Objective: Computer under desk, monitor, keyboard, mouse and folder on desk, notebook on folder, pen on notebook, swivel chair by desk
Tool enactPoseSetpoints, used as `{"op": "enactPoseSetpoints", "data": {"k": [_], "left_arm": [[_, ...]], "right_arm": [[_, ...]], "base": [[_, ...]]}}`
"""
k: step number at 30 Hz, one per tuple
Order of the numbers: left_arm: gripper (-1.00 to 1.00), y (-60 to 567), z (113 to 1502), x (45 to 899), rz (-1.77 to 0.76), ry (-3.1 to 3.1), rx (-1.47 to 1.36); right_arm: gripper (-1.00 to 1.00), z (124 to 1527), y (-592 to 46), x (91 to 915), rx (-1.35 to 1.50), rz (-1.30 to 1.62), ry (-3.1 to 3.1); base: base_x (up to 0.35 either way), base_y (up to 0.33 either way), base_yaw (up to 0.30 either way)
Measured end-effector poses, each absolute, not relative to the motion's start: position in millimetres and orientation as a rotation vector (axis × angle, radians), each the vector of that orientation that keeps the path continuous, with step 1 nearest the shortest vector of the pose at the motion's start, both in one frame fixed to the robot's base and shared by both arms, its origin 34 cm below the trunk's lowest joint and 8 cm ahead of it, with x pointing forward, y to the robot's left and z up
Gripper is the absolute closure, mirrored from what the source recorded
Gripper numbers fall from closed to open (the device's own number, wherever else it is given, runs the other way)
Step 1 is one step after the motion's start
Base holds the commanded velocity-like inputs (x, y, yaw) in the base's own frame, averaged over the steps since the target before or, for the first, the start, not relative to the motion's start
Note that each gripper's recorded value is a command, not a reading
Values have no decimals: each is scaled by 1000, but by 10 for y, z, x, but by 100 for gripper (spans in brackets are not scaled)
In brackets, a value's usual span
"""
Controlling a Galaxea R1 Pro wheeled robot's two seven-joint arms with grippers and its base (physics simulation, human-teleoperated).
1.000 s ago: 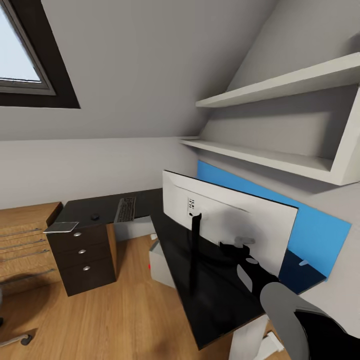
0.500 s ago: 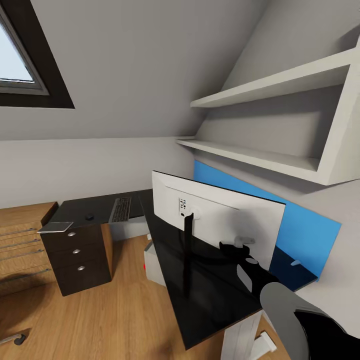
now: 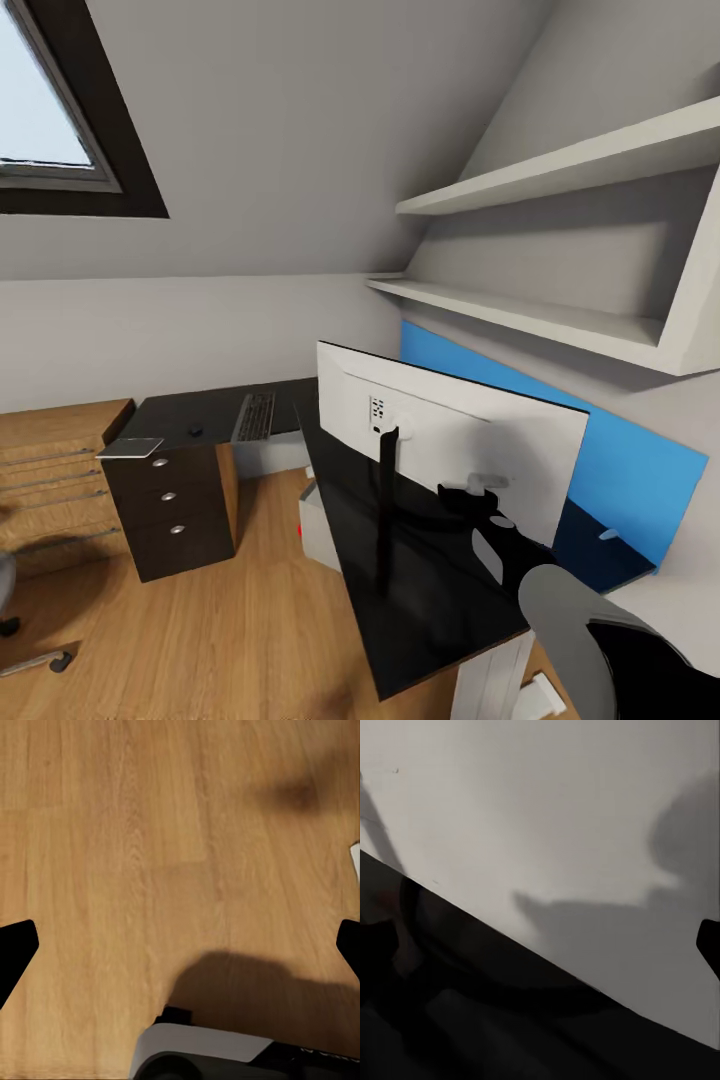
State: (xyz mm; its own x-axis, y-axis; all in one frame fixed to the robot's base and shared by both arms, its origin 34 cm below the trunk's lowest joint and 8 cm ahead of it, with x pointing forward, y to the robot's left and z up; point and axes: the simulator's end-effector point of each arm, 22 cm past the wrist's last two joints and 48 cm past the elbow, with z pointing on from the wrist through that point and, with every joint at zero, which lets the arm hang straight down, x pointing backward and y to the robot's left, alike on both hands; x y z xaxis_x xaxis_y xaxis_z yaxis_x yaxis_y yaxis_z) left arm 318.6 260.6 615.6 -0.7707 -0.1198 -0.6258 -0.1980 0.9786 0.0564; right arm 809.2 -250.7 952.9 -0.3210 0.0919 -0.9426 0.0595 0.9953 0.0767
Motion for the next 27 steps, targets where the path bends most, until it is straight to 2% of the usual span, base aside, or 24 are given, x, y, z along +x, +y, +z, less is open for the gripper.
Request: {"op": "enactPoseSetpoints", "data": {"k": [22, 27], "left_arm": [[-100, 2669, 6143, 3157, 168, 2462, -219], [-100, 2676, 6145, 3158, 169, 2461, -219]], "right_arm": [[-100, 9490, -2495, 8075, 108, 35, 1908], [-100, 9477, -2494, 8069, 106, 35, 1911]], "base": [[0, -290, 275], [0, -147, 104]]}}
